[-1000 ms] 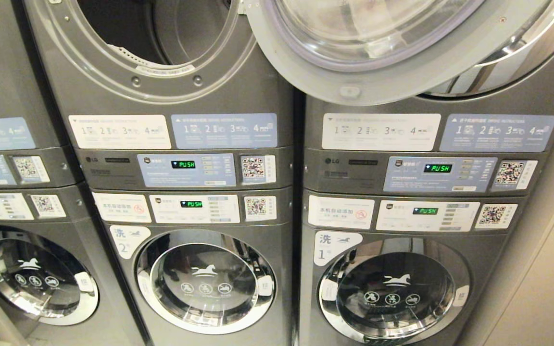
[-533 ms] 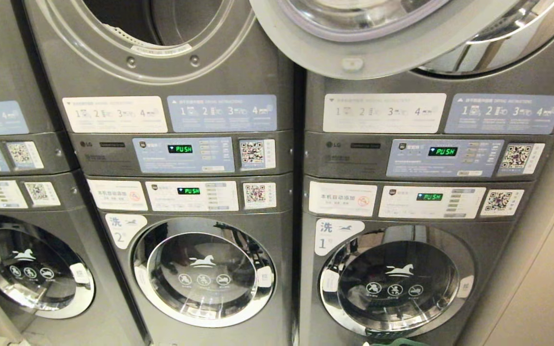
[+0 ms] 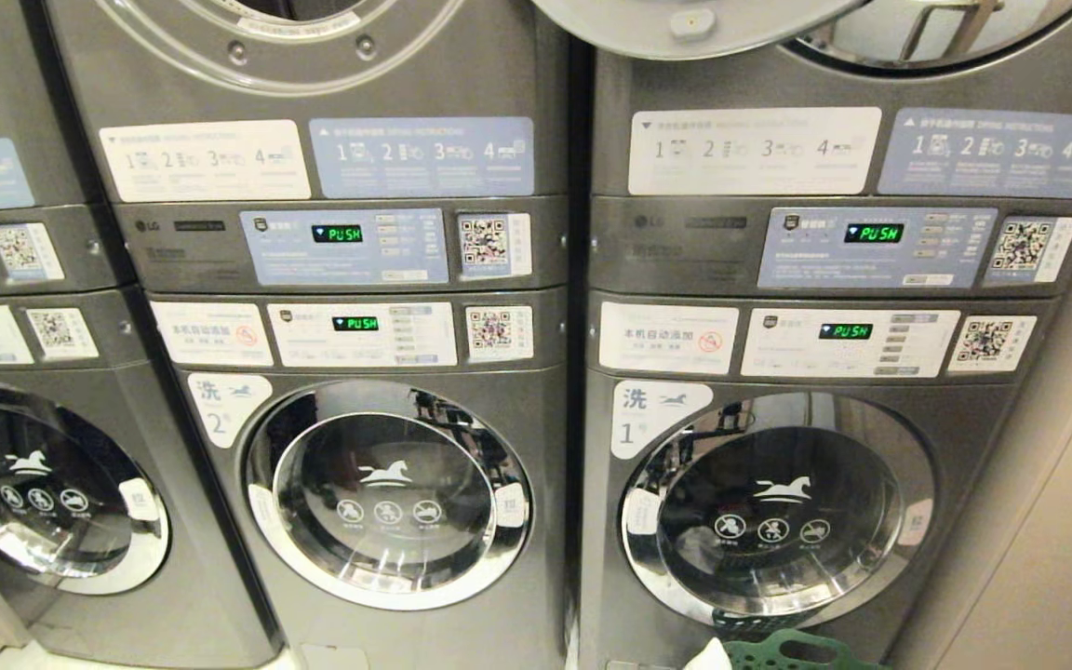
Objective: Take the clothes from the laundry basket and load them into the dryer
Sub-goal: Take the clothes out of the basket
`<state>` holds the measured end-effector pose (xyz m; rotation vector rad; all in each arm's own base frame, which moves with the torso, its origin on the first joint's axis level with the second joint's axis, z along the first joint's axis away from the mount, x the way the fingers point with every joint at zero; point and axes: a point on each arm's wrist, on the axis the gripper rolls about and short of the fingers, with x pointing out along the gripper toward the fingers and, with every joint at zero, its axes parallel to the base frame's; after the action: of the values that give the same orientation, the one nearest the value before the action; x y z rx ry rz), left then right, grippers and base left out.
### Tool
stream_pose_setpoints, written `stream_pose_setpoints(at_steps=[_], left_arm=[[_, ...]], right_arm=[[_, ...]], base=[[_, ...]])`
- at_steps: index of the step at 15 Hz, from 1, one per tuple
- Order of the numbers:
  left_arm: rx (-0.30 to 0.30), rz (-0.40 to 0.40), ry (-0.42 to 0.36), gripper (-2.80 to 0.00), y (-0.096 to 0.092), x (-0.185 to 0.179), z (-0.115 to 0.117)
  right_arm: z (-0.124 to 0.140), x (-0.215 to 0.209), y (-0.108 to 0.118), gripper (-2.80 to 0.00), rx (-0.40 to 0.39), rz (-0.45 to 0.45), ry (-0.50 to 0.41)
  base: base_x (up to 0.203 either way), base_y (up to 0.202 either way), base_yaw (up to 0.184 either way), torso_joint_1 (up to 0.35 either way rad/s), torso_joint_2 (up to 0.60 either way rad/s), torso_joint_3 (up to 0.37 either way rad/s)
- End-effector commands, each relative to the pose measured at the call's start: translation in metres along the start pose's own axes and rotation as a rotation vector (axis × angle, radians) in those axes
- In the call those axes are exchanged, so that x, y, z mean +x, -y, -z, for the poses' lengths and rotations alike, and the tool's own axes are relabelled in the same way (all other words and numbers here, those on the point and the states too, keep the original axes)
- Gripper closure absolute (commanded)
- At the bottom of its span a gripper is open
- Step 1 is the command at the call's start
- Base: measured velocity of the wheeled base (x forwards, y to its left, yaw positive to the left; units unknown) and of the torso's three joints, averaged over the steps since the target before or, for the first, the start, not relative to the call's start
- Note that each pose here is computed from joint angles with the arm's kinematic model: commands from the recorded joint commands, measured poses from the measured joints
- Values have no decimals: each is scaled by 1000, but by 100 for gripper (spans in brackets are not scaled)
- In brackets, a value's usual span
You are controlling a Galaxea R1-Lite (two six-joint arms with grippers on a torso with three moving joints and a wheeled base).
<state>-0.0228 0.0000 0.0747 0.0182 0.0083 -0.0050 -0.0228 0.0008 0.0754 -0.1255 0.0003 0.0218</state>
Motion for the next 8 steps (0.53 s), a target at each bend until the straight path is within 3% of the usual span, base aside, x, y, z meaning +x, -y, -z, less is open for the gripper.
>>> stream_pose_setpoints(at_steps=[1, 8], left_arm=[[0, 0, 1, 0, 0, 0, 0], [2, 0, -1, 0, 0, 0, 0]], right_arm=[[0, 0, 0, 0, 0, -1, 0], [0, 0, 0, 0, 1, -1, 0]], base=[[0, 0, 0, -212, 518, 305], [0, 0, 0, -184, 496, 310]])
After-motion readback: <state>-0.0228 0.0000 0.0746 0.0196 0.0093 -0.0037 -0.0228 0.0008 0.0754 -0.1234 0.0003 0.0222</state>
